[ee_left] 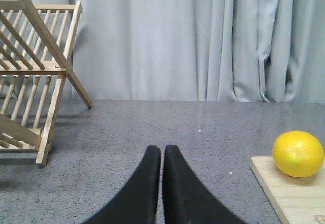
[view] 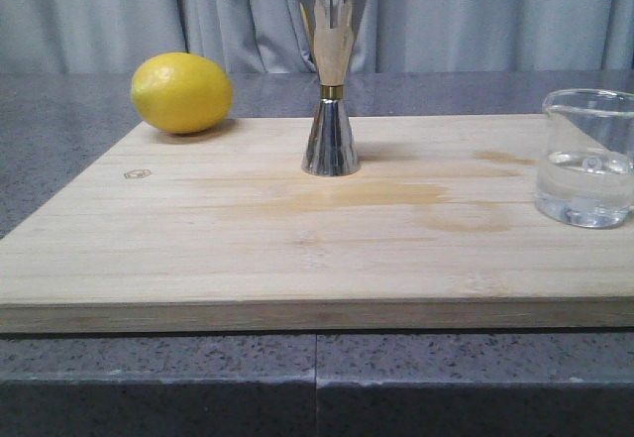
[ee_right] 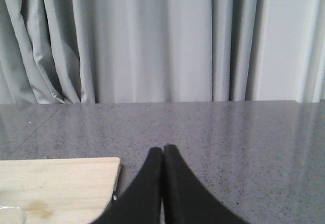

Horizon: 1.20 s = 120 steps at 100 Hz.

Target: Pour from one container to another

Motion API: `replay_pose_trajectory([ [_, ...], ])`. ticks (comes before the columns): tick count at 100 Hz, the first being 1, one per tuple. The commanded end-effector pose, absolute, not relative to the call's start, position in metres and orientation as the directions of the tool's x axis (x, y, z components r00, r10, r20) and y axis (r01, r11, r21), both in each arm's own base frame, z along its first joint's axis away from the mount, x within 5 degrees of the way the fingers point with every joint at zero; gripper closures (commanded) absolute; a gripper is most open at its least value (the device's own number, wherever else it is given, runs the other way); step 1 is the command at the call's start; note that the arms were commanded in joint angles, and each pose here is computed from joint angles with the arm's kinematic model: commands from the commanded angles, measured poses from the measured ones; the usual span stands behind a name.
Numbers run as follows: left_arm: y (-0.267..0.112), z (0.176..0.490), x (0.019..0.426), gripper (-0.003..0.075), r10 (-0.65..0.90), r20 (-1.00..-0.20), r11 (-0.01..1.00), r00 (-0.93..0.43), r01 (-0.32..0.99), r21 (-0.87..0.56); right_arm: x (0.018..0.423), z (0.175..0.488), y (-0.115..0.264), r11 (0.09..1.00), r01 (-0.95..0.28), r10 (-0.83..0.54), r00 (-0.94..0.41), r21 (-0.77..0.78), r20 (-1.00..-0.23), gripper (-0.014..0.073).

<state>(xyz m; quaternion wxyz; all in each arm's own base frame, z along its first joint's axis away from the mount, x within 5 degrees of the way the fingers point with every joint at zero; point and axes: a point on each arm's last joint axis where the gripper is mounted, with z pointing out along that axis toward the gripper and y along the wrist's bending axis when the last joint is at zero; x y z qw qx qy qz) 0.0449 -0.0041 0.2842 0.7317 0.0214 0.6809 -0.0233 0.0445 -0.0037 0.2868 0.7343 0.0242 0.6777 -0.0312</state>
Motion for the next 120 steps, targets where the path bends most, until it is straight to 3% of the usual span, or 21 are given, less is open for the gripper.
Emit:
replay_pose_trajectory([
  [1,-0.004,0.315,0.049,0.0739,-0.018,-0.995,0.998,0.094,0.066,-0.012,0.048,0.314,-0.004,0.997,0.079,-0.013,0.09,-0.006,-0.996,0.0666],
  [27,-0.006,0.349,0.071,0.0739,-0.014,-1.0,0.997,0.023,0.071,-0.012,0.067,0.345,-0.006,0.997,0.08,-0.003,-0.047,-0.006,-0.999,0.0666],
  [95,-0.006,0.348,0.076,0.0737,-0.01,-1.0,0.998,0.008,0.069,-0.01,0.071,0.345,-0.005,0.997,0.074,0.019,-0.059,0.014,-0.998,0.0657],
  [100,-0.006,0.349,0.076,0.072,-0.01,-1.0,0.998,0.012,0.068,-0.009,0.071,0.345,-0.005,0.997,0.075,0.036,-0.056,0.031,-0.998,0.0605],
  [106,-0.006,0.349,0.076,0.0651,-0.006,-1.0,0.998,0.014,0.067,-0.005,0.071,0.345,-0.005,0.996,0.076,0.047,-0.055,0.042,-0.997,0.0477],
  [120,-0.005,0.349,0.076,0.0318,-0.002,-1.0,0.998,0.014,0.066,-0.001,0.071,0.345,-0.005,0.996,0.076,0.047,-0.057,0.042,-0.997,0.0162],
])
